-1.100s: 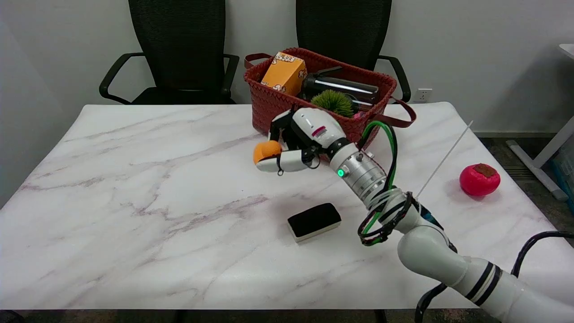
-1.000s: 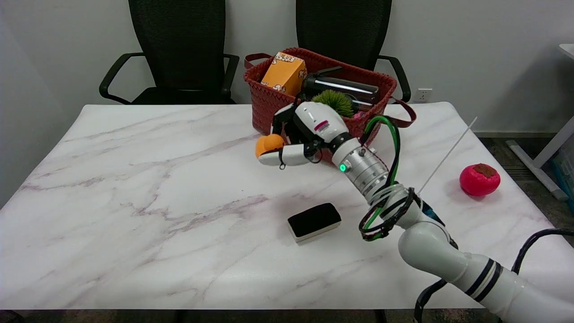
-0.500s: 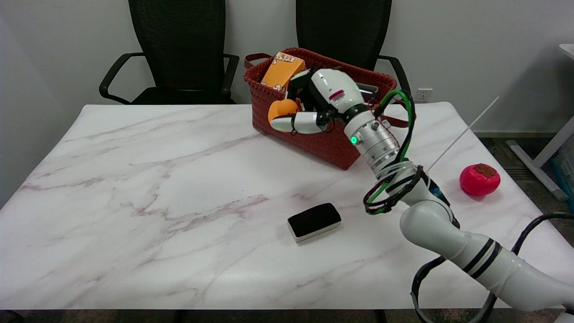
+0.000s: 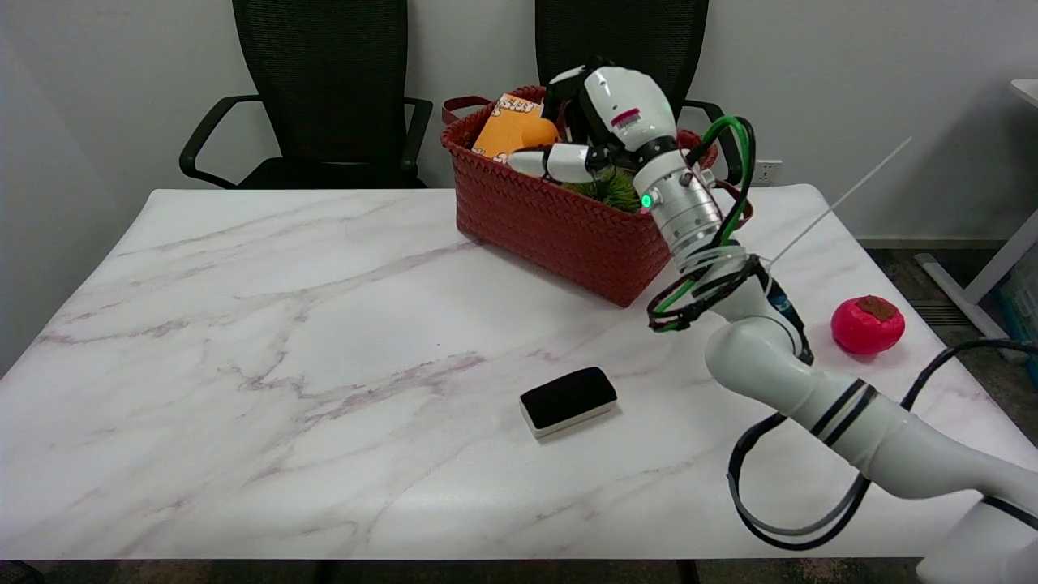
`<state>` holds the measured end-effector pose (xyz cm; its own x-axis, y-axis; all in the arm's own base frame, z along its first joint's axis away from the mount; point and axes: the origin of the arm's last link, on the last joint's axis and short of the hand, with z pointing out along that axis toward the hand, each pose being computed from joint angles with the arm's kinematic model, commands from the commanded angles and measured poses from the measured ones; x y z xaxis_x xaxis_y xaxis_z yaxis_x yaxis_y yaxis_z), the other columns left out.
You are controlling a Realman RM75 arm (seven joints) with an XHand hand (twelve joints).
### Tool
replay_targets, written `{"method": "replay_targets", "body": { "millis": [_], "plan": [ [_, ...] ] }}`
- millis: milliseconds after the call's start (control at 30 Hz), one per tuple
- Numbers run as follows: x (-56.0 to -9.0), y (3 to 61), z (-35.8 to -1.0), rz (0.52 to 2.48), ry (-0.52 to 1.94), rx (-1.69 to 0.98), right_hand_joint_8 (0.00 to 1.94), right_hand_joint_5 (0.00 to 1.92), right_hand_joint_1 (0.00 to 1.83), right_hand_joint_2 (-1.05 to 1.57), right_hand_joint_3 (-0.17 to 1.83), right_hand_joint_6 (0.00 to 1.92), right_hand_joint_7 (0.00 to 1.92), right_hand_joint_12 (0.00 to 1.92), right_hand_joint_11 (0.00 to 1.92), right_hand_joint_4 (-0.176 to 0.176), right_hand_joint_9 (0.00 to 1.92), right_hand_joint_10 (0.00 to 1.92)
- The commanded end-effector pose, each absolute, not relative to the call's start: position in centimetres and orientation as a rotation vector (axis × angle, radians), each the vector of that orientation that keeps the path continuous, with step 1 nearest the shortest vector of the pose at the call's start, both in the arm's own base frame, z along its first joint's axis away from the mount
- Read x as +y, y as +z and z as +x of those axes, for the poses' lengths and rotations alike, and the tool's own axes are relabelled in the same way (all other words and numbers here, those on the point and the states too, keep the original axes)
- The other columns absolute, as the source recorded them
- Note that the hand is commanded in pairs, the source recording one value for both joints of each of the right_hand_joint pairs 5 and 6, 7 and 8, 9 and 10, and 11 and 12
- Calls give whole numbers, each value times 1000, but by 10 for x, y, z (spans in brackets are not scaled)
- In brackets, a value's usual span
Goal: Place the yellow duck into the brown storage basket.
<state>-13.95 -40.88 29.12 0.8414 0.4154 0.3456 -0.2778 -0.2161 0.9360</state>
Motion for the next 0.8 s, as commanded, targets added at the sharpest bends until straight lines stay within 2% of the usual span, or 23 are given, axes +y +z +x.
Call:
{"method": "replay_targets", "body": {
  "millis": [33, 433, 800],
  "plan": [
    [-467, 309, -117, 1589, 644, 213, 1454, 1125, 835, 896, -104, 1125, 1454, 1920, 1920, 0, 1562, 1562],
    [-509, 308, -105, 1595, 458, 288, 1465, 1139, 818, 923, -108, 1139, 1465, 1920, 1920, 0, 1564, 1564],
    [-528, 313, -124, 1593, 329, 203, 1477, 1165, 786, 989, -107, 1165, 1477, 1920, 1920, 0, 1569, 1569]
  ]
}}
